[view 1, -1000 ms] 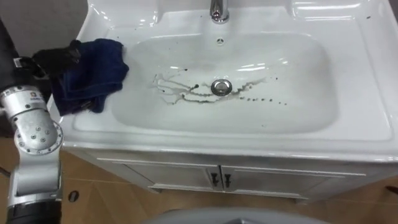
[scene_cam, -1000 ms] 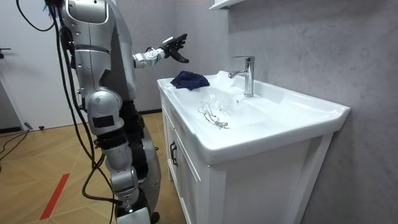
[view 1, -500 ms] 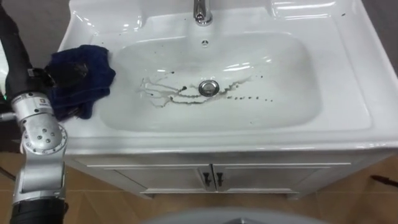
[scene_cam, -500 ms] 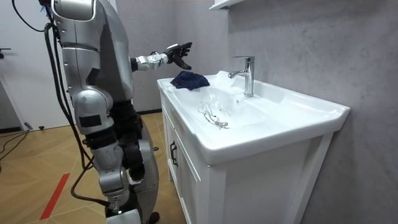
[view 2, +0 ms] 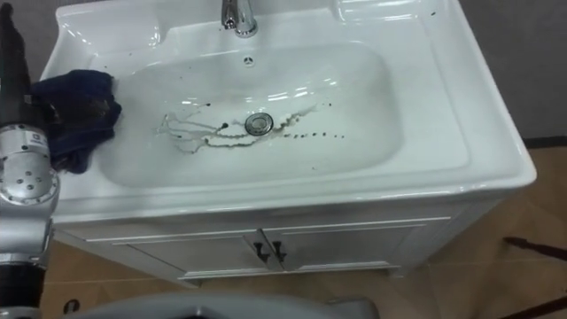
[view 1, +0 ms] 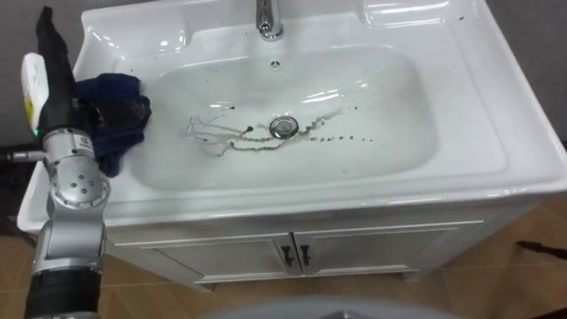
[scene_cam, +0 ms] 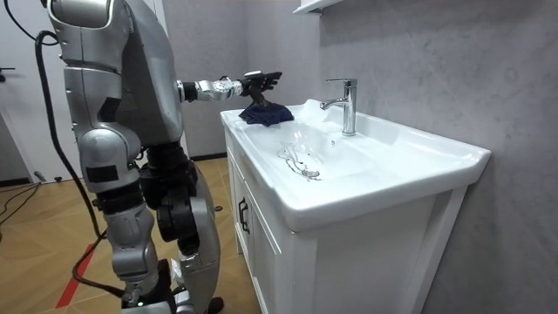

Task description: Wipe basin

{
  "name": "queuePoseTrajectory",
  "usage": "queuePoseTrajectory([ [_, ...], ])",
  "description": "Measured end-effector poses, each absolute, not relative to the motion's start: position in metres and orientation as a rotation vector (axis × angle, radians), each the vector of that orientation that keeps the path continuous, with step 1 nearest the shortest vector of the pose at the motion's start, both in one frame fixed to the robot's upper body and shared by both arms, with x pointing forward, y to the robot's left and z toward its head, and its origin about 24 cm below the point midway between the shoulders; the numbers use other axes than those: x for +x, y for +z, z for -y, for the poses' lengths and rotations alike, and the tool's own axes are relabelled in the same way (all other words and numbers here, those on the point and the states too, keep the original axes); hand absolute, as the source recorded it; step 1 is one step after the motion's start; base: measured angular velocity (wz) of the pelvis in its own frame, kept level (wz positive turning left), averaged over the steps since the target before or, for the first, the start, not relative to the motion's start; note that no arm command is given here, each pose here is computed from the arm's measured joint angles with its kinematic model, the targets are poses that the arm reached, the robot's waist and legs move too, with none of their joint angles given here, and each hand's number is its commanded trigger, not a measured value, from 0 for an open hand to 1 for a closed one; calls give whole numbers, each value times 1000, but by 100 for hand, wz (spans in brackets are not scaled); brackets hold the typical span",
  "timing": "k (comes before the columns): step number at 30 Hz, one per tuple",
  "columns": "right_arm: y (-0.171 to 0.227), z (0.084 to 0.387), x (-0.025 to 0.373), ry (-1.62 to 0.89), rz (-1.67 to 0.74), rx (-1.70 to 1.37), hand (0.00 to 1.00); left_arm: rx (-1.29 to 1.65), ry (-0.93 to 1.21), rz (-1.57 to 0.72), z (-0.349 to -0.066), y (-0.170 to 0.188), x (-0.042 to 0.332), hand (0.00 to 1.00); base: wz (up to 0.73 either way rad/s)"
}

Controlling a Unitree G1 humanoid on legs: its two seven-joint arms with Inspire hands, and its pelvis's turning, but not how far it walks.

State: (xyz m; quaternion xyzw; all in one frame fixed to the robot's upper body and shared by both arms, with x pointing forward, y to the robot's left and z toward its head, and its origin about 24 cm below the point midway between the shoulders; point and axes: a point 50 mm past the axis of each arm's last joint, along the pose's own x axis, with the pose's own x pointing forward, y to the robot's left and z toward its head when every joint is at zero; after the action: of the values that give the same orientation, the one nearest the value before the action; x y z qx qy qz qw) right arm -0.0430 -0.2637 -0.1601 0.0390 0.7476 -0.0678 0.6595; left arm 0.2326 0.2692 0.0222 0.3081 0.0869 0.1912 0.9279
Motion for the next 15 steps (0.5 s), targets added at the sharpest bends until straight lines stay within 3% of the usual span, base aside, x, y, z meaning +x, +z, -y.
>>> queuePoseTrajectory([
  [15, -159, 263, -48, -224, -1688, 163, 0, 714, 396, -315, -277, -1, 232, 0, -6],
])
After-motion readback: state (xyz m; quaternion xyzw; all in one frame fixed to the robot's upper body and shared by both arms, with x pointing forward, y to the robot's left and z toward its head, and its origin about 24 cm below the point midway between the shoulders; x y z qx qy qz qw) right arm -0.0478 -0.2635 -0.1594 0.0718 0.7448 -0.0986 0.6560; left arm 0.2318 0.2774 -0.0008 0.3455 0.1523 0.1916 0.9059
